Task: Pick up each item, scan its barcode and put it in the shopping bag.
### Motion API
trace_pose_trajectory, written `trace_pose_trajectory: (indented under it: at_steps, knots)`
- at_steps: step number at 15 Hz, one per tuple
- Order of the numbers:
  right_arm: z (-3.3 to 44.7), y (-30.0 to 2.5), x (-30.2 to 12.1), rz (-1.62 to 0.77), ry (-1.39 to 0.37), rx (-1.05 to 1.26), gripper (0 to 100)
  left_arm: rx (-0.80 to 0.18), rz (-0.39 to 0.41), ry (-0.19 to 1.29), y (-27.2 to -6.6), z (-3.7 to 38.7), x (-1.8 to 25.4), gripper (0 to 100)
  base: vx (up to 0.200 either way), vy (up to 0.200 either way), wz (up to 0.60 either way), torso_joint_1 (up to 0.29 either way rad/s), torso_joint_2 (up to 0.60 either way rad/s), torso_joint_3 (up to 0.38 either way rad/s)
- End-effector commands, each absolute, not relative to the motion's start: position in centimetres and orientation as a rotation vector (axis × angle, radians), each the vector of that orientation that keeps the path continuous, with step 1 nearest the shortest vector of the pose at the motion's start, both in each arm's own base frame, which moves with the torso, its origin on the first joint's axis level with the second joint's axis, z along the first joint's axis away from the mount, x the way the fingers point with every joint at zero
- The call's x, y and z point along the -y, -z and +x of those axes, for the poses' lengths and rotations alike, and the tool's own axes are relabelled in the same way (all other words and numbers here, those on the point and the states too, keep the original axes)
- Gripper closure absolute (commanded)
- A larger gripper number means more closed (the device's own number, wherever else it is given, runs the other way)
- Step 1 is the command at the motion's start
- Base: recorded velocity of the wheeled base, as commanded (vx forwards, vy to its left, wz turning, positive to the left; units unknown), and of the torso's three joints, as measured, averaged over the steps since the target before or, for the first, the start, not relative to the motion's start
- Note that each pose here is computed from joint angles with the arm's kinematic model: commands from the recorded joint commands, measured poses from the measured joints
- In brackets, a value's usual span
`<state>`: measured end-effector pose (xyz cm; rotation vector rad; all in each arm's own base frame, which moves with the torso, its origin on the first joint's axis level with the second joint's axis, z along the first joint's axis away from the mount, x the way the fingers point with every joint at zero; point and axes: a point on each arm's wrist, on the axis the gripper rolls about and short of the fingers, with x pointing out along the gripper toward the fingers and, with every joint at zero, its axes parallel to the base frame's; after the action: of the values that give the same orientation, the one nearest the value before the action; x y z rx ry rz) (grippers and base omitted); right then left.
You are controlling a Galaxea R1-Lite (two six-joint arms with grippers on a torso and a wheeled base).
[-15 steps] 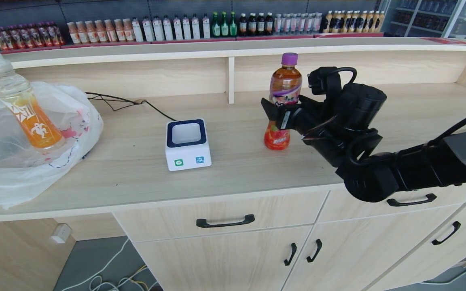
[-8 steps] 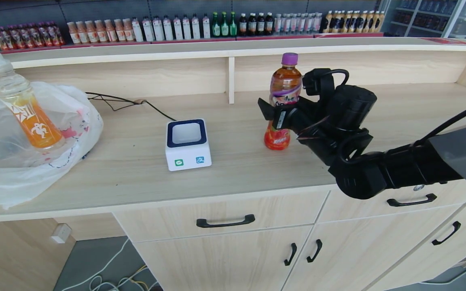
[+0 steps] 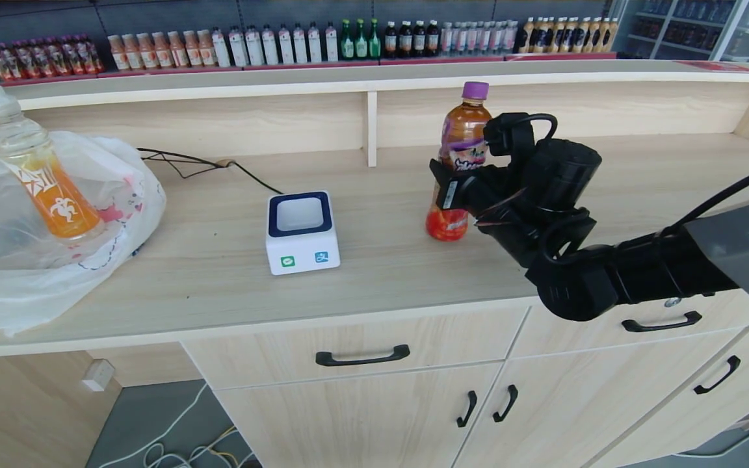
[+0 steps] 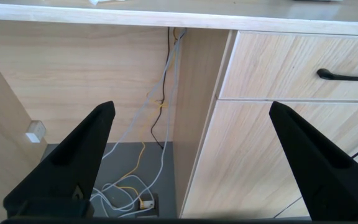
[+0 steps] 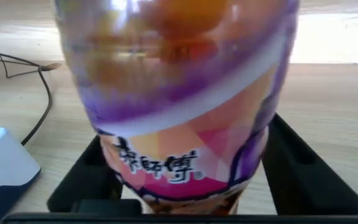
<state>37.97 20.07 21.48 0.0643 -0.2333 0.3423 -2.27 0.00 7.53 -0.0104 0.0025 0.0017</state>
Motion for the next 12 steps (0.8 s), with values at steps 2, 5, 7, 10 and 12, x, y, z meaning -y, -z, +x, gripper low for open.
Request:
trace_pose_trajectory:
  at_steps: [2,5,7,10,12]
  knots:
    - [37.8,-22.0,-20.0,0.069,-0.344,0.251,100,-0.003,-0.011,-0.003,-7.5,-2.3,0.0,0,0.0,0.0,0.0,0.0,0.0,0.0]
    - [37.6,-22.3,-19.9,0.071,-0.346,0.257,100,-0.003,-0.011,-0.003,-7.5,-2.3,0.0,0,0.0,0.0,0.0,0.0,0.0,0.0]
    - [37.4,-22.9,-19.8,0.074,-0.349,0.269,100,-0.003,-0.011,-0.002,-7.5,-2.3,0.0,0,0.0,0.0,0.0,0.0,0.0,0.0]
    - [36.8,-23.6,-19.6,0.079,-0.367,0.284,100,-0.003,-0.011,-0.003,-7.5,-2.3,0.0,0,0.0,0.0,0.0,0.0,0.0,0.0]
    - [36.1,-24.7,-19.4,0.082,-0.368,0.294,100,-0.003,-0.011,-0.002,-7.5,-2.3,0.0,0,0.0,0.0,0.0,0.0,0.0,0.0]
